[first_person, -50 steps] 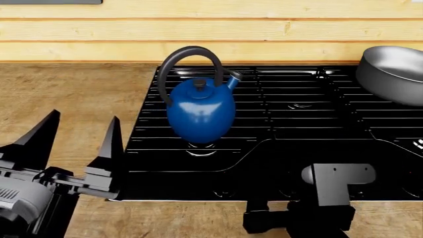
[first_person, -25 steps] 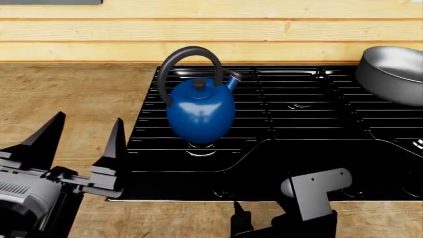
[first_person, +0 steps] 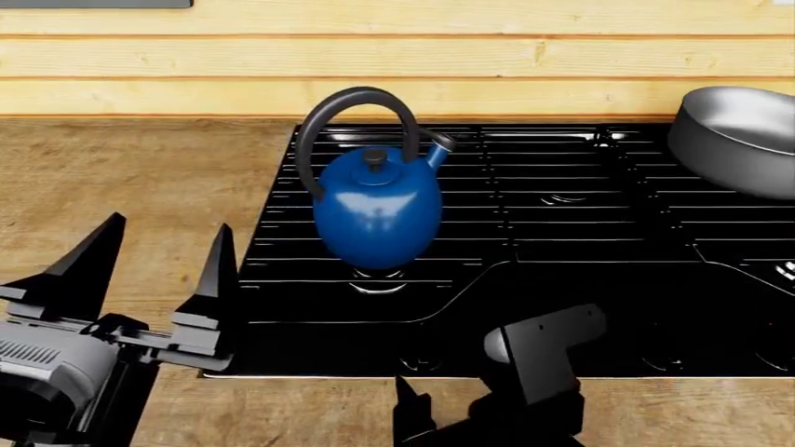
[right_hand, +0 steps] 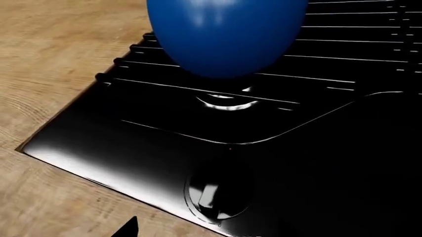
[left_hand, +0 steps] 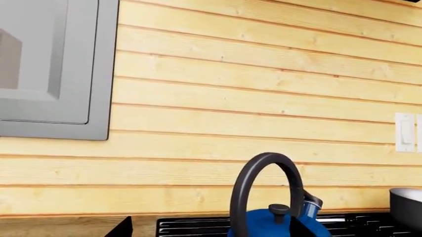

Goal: Pick the kettle from the counter and place it on a stove burner. Then turn the burner on.

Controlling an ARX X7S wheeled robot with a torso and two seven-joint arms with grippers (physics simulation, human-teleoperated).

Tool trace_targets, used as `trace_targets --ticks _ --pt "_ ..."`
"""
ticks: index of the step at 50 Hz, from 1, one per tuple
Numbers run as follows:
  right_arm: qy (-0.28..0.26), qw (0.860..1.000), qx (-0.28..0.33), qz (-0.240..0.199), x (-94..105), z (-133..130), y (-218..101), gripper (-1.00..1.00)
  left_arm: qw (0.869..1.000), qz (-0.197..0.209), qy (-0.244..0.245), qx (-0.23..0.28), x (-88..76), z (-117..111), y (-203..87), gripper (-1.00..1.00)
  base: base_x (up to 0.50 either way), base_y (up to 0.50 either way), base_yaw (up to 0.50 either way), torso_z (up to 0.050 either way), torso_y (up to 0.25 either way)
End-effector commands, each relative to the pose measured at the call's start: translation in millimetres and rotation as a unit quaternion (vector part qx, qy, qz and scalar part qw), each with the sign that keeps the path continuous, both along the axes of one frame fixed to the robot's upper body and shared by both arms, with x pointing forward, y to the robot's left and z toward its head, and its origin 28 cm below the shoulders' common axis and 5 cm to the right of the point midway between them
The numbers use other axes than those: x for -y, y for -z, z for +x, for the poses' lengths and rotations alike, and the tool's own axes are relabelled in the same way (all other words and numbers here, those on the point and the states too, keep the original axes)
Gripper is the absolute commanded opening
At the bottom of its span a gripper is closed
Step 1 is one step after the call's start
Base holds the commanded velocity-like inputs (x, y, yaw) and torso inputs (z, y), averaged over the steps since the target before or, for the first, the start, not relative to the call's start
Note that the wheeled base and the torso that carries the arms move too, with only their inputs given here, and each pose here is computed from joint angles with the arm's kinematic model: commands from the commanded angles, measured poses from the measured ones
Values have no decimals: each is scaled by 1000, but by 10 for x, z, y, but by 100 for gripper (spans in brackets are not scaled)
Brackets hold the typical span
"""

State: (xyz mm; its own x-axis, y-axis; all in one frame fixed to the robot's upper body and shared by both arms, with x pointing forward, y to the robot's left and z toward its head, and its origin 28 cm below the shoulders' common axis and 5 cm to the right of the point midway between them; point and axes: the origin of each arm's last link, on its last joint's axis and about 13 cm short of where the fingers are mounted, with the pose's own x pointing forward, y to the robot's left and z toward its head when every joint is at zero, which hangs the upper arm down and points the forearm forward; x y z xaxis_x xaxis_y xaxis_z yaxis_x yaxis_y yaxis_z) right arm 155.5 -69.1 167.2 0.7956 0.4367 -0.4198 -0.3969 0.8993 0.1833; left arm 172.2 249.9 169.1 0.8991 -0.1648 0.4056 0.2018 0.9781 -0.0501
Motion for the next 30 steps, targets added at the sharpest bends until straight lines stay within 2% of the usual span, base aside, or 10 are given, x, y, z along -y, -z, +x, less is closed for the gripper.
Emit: trace_targets --ticks 1,13,30 --pt "4 1000 -2 -5 -72 111 83 100 1000 -2 -2 0 0 0 24 100 0 0 0 0 0" --pt "33 999 5 10 -117 184 133 100 1000 -3 -2 -3 -2 5 45 100 0 0 0 0 0" --pt "33 999 10 18 -145 257 140 100 1000 -7 -1 -8 -14 28 89 100 0 0 0 0 0"
